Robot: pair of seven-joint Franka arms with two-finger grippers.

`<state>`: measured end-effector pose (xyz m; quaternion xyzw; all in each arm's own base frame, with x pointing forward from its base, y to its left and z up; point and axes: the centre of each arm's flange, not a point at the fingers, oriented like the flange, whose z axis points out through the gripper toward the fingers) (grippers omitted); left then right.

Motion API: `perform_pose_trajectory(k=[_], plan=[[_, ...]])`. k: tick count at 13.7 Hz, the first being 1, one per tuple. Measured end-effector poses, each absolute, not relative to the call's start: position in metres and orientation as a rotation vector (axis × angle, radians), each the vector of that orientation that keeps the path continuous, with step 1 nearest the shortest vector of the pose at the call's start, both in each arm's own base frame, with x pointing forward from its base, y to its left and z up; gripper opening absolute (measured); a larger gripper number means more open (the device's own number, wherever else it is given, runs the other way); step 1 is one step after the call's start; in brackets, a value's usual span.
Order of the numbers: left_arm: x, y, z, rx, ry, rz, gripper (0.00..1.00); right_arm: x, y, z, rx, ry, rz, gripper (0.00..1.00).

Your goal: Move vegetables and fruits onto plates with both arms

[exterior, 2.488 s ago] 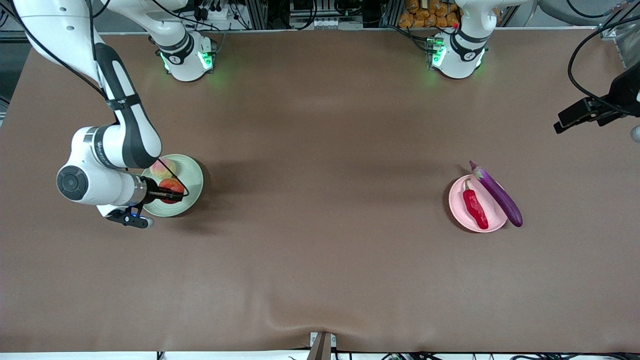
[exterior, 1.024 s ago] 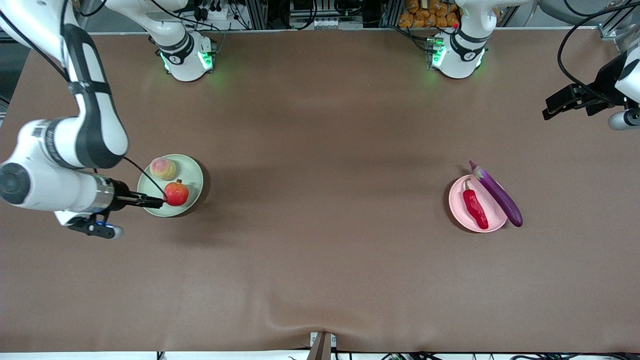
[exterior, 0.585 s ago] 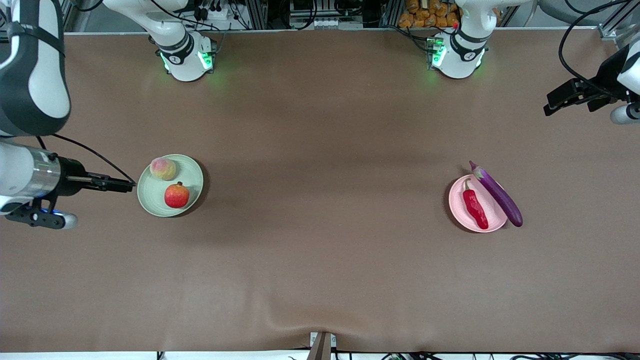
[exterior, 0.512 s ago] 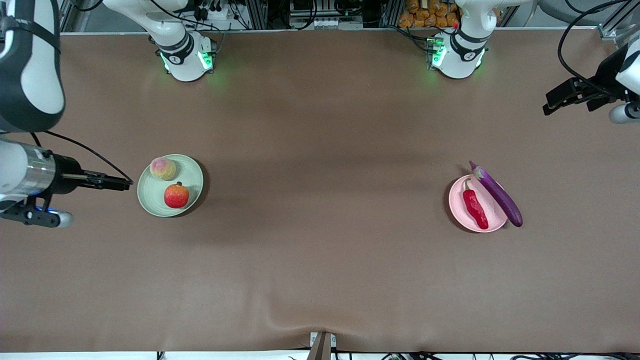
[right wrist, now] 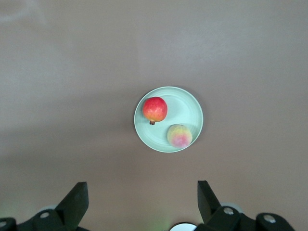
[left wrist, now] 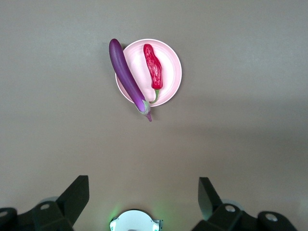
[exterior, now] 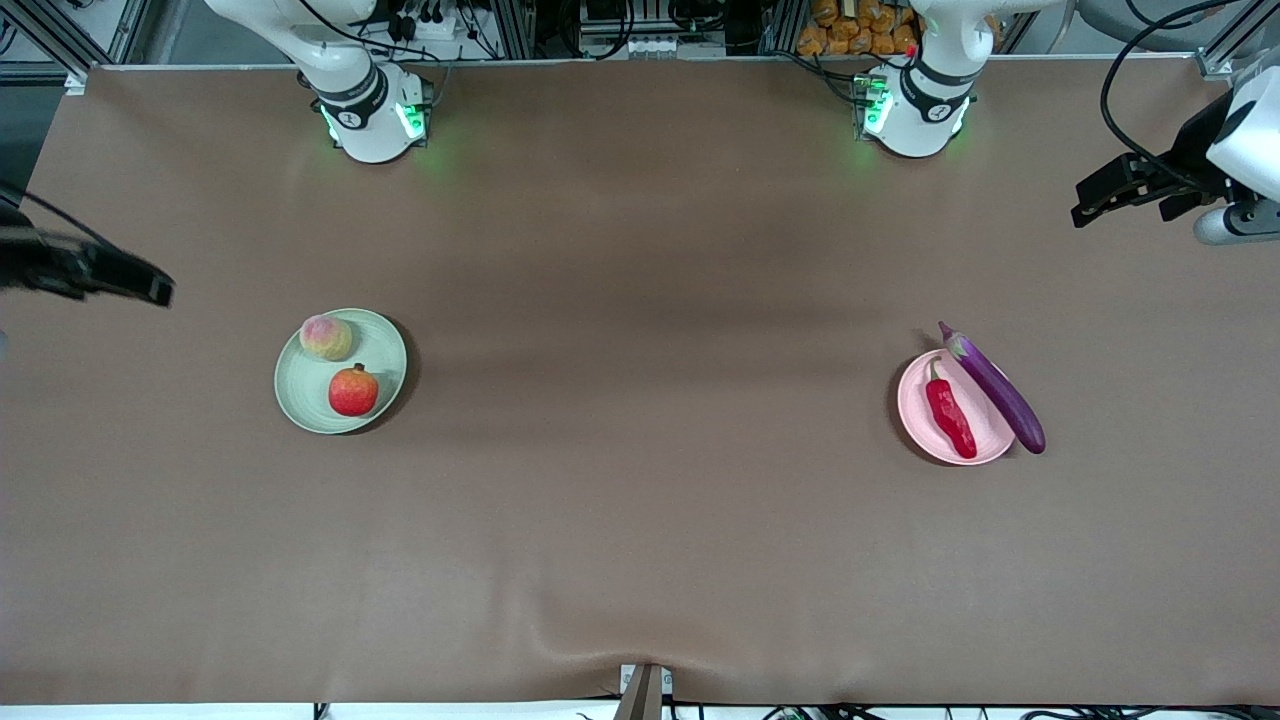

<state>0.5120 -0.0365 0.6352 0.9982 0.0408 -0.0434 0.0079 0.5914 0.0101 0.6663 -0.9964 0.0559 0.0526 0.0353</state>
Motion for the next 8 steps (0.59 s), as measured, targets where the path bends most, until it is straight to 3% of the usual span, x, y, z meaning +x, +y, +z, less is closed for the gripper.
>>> perform_pose_trajectory(k=[3, 8], plan=[[0.511, -0.037, 0.634, 3.121, 0.128, -0.140, 1.00, 0.558, 0.015, 0.672, -3.085, 0.111, 0.044, 1.00], [0.510, -0.037, 0.632, 3.121, 0.127, -0.147, 1.00, 0.527, 0.022, 0.647, -3.098, 0.025, 0.043, 1.00]])
